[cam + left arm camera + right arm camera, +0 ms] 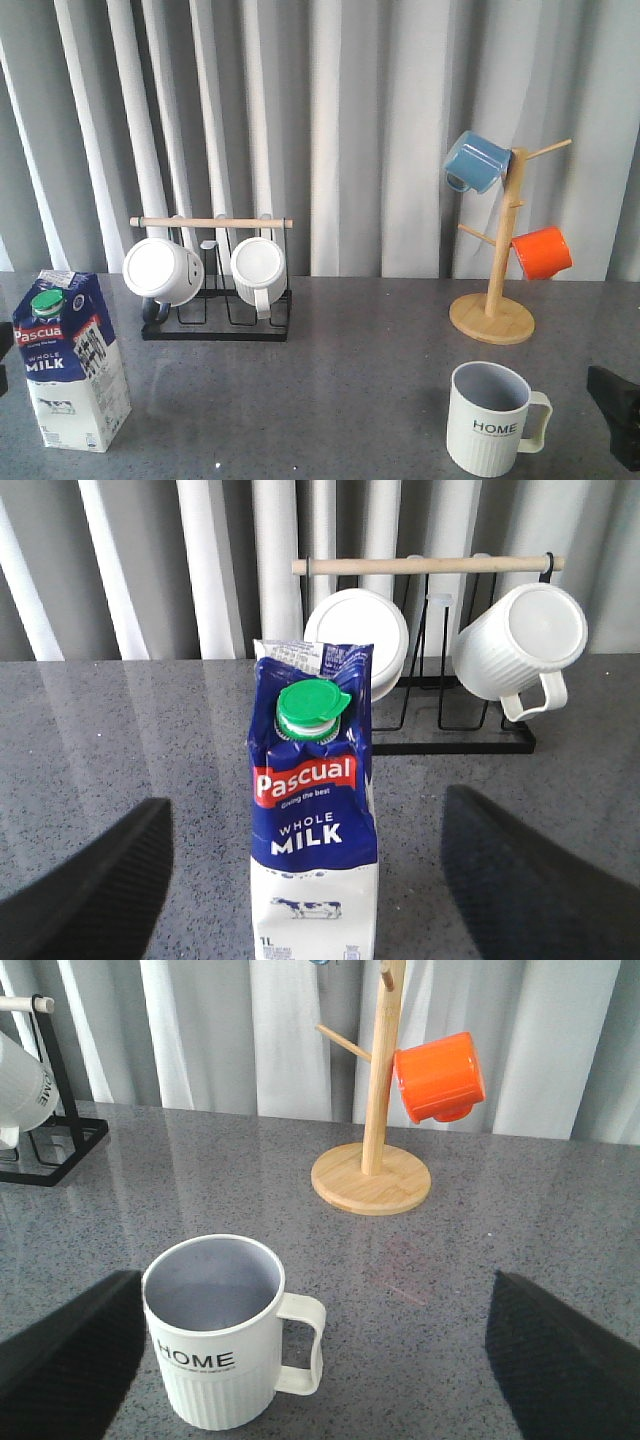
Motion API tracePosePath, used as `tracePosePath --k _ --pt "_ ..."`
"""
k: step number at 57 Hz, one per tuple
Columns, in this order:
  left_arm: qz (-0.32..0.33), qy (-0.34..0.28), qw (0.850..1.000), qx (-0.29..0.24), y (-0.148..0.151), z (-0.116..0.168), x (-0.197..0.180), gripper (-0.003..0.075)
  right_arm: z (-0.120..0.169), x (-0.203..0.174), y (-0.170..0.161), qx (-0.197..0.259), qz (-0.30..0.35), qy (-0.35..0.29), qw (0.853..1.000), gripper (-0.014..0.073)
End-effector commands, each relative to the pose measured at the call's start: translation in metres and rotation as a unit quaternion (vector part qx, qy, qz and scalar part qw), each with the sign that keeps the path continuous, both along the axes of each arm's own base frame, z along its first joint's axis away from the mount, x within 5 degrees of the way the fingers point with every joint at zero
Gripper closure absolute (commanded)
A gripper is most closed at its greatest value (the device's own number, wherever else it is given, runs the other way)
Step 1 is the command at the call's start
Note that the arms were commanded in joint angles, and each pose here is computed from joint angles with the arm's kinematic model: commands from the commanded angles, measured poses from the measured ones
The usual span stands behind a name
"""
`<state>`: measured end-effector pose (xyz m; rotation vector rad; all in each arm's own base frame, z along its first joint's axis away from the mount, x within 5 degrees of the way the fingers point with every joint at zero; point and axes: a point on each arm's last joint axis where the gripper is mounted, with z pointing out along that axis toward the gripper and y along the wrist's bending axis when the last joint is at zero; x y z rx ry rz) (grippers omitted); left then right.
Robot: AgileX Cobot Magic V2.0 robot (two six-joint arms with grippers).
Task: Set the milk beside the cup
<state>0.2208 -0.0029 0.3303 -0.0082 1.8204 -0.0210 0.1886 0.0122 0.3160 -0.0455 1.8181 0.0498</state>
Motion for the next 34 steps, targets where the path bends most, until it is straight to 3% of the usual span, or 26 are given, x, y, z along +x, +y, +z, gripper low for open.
tracePosePath --k 1,34 --pt "-0.002 -0.066 0.998 -0.009 0.000 0.022 0.001 0.0069 0.020 0.002 0.000 -0.008 0.006 -0.057 0.998 -0.0090" --pt "-0.002 -0.066 0.998 -0.009 0.000 0.022 0.001 0.0198 -0.012 0.032 0.002 -0.021 0.008 0.015 1.000 0.0034"
